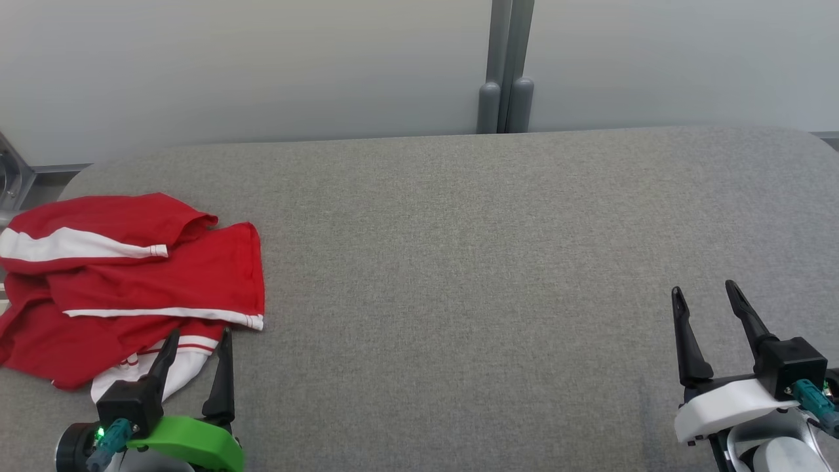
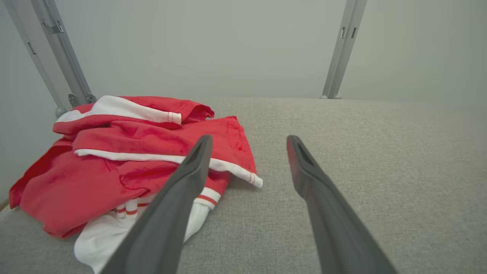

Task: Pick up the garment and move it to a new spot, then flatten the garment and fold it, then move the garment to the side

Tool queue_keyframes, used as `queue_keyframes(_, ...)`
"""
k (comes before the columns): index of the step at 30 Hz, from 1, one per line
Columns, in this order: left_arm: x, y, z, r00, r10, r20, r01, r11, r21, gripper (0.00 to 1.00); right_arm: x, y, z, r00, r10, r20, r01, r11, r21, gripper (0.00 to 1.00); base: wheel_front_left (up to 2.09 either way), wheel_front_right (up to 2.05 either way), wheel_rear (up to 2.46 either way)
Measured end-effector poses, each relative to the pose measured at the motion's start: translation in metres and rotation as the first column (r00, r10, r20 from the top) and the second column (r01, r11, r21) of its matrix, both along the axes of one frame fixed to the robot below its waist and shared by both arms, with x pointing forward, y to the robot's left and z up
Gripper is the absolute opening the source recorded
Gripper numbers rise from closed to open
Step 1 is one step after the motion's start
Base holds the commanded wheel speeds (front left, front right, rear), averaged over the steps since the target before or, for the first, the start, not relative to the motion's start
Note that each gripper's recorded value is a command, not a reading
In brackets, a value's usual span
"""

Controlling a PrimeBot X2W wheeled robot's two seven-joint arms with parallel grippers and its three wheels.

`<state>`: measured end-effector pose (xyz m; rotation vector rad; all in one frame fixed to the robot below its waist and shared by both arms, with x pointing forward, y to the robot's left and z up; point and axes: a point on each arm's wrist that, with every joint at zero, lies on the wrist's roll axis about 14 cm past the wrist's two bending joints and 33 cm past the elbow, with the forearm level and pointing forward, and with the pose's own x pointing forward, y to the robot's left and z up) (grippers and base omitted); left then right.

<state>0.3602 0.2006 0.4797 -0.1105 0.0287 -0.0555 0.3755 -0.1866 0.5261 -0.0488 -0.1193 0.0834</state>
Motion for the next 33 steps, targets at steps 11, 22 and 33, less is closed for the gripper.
queue_keyframes(11,-0.001,-0.002,-0.001,1.0,-0.025,0.006,0.025,0.997,0.079,1.0,-0.002,0.003,-0.005,1.0,0.012,-0.004,-0.012,0.996,-0.083,1.0,0.0,0.0,0.0)
queue_keyframes(22,-0.002,-0.001,-0.007,1.0,-0.025,-0.007,0.025,0.996,0.088,1.0,-0.003,0.003,-0.009,1.0,0.015,-0.009,-0.016,0.993,-0.116,1.0,0.0,0.0,0.0)
queue_keyframes(33,-0.005,0.0,-0.014,0.999,-0.015,-0.031,0.017,0.998,0.061,1.0,-0.004,0.004,-0.011,1.0,0.016,-0.016,-0.017,0.993,-0.113,1.0,0.0,0.0,0.0)
